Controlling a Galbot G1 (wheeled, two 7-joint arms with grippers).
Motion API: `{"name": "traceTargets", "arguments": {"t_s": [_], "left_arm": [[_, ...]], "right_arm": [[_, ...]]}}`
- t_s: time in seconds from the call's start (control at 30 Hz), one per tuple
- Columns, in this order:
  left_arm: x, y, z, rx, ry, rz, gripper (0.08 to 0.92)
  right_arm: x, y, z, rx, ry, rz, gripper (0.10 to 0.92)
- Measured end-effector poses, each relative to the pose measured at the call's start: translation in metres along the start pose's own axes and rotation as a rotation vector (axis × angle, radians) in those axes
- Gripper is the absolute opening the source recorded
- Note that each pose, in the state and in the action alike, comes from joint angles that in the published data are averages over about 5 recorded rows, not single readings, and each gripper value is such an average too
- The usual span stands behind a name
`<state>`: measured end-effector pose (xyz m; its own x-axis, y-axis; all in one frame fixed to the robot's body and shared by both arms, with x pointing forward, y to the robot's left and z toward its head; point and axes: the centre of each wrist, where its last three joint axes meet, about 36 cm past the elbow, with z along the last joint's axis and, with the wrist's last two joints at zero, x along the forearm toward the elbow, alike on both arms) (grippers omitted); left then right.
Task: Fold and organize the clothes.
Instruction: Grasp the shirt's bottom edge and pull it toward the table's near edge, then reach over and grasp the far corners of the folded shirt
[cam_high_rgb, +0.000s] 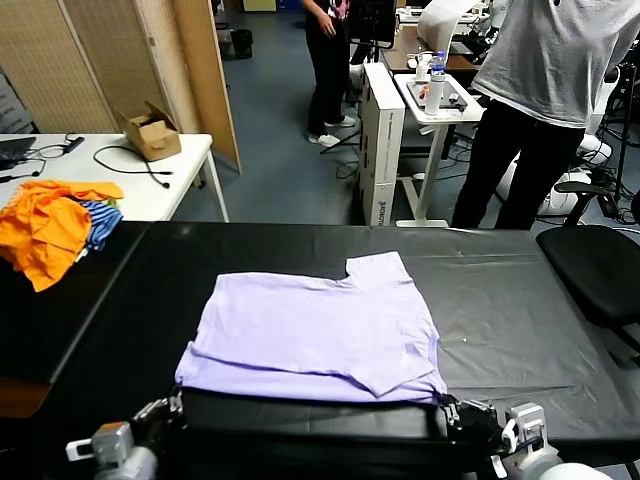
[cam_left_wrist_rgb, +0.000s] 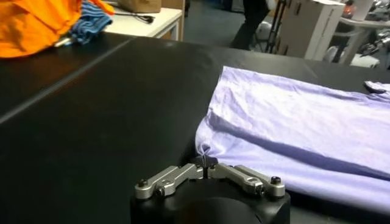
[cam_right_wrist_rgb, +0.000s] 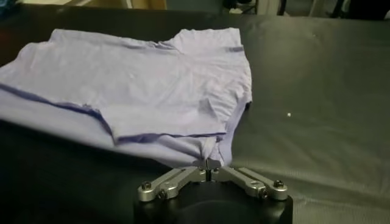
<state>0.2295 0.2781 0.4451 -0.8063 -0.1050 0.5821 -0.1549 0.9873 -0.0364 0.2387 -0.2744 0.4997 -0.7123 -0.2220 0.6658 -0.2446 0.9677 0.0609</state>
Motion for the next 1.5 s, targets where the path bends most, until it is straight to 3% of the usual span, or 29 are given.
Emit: {"name": "traceTargets", "arguments": {"t_s": [0.13,0.23,0.33,0.43,0.63,1.03,1.27,1.5], "left_arm": [[0.001,0.001,-0.007,-0.012,0.016,0.007,0.452],[0.003,0.003,-0.014,-0.012,0.014,0.032,0.642],[0.002,0.006,-0.024,-0.02,0.023,0.07,0.809],[-0.003,0.011,-0.035,-0.005,0.021,0.096,0.891],[-0.025,0.012,-0.061,0.056,0.011,0.153,0.907],[-0.093,-0.006,-0.114,0.056,-0.063,0.283,0.907],[-0.148,-0.012,-0.134,0.05,-0.032,0.298,0.907],[-0.194,-0.009,-0.152,0.026,0.003,0.273,0.907]], "right_arm": [[0.007,0.002,0.0,0.004,-0.002,0.004,0.687],[0.012,0.003,-0.006,0.004,-0.021,-0.002,0.84],[0.016,0.0,-0.016,0.0,-0.055,-0.013,0.897],[0.015,-0.008,-0.028,-0.009,-0.091,-0.028,0.906],[-0.005,-0.029,-0.056,-0.044,-0.154,-0.046,0.907],[-0.091,-0.083,-0.122,-0.126,-0.213,-0.015,0.907],[-0.144,-0.091,-0.15,-0.115,-0.191,-0.01,0.907],[-0.189,-0.092,-0.17,-0.089,-0.155,-0.002,0.907]]}}
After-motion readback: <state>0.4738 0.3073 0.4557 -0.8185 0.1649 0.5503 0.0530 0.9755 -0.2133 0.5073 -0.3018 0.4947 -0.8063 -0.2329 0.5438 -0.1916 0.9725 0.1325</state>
